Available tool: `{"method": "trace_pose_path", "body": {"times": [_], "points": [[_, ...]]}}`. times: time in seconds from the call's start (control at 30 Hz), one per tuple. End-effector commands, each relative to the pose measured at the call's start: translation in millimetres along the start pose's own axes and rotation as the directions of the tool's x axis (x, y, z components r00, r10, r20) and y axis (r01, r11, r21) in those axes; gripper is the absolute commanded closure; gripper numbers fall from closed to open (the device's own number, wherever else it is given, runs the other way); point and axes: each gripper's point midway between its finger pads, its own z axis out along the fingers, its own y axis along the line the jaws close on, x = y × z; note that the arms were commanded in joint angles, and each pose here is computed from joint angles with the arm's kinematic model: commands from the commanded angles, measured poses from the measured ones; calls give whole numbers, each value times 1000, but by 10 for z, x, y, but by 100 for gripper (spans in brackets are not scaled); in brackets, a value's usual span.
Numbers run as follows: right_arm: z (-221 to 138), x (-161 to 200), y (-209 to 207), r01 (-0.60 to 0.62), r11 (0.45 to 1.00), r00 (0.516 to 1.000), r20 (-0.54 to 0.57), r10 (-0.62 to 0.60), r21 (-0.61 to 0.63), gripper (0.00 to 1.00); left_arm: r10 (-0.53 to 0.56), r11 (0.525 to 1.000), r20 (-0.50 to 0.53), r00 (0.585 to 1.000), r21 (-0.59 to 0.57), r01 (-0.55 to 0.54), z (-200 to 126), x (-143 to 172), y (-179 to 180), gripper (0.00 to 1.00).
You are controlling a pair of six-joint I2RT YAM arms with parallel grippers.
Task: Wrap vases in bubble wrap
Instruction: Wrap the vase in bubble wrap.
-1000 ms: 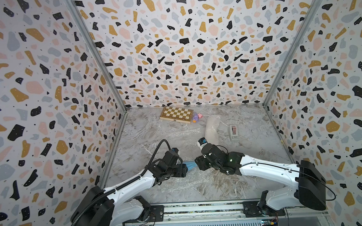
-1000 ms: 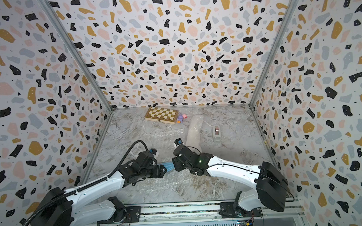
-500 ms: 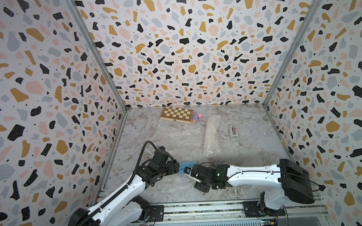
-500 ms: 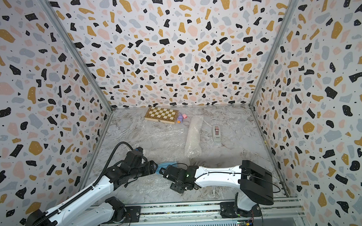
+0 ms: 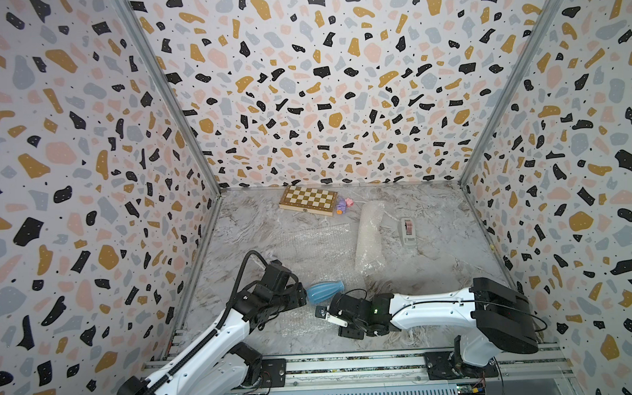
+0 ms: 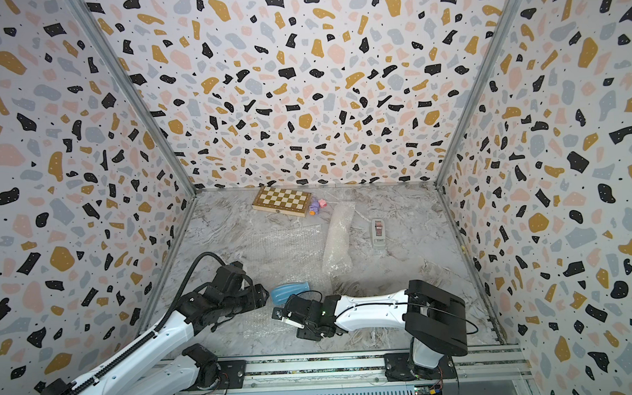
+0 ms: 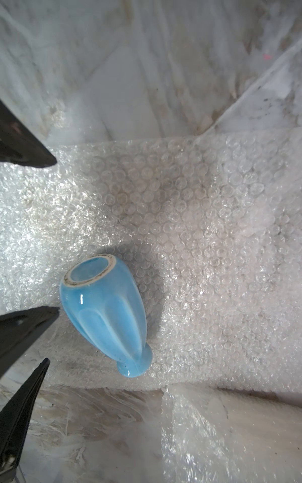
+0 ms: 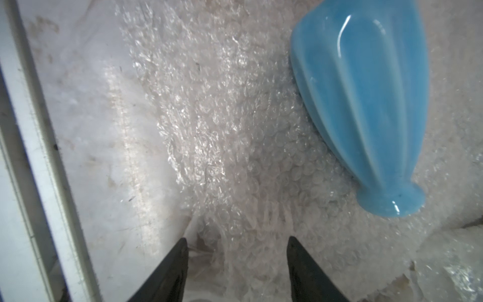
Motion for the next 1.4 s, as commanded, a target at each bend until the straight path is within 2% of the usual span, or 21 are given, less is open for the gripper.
{"method": "trace_pose_path", "body": {"times": [0.0, 0.17, 0.3, 0.5, 0.6, 0.67, 0.83, 0.9, 1.03, 1.37], "points": [[67, 50, 39, 41, 999, 999, -14, -41, -24, 40, -17, 1000, 33, 999, -11, 17, -112, -115, -19, 17], [161, 108, 107, 61, 997, 998, -29, -62, -52, 46, -18, 1000, 30, 999, -15, 19, -127, -112, -8, 17], [215, 104, -20, 31, 999, 999, -28, -32, -30, 56, -24, 1000, 31, 999, -14, 25, -126, -104, 0, 17], [268, 100, -67, 53, 998, 998, -15, -54, -38, 66, -26, 999, 28, 999, -24, 27, -138, -106, 24, 16], [291, 92, -98, 55, 998, 998, -22, -56, -33, 76, -29, 999, 32, 999, -26, 30, -160, -115, 33, 16], [257, 27, -100, 49, 998, 999, 7, -48, -48, 77, -35, 999, 34, 999, -21, 36, -181, -117, 29, 16], [197, -63, -99, 38, 996, 999, 31, -36, -77, 89, -45, 999, 26, 999, -6, 45, -315, -111, -3, 16], [133, -131, -118, 27, 996, 998, 53, -23, -80, 99, -48, 999, 32, 998, 1, 48, -394, -113, -14, 16], [-20, -285, -214, -32, 992, 993, 109, 45, -119, 100, -62, 998, 37, 997, 6, 62, -578, -97, -12, 17], [-263, -573, -551, -135, 979, 972, 173, 161, -156, 100, -93, 993, -21, 995, 74, 94, -915, 72, -94, 26]]}}
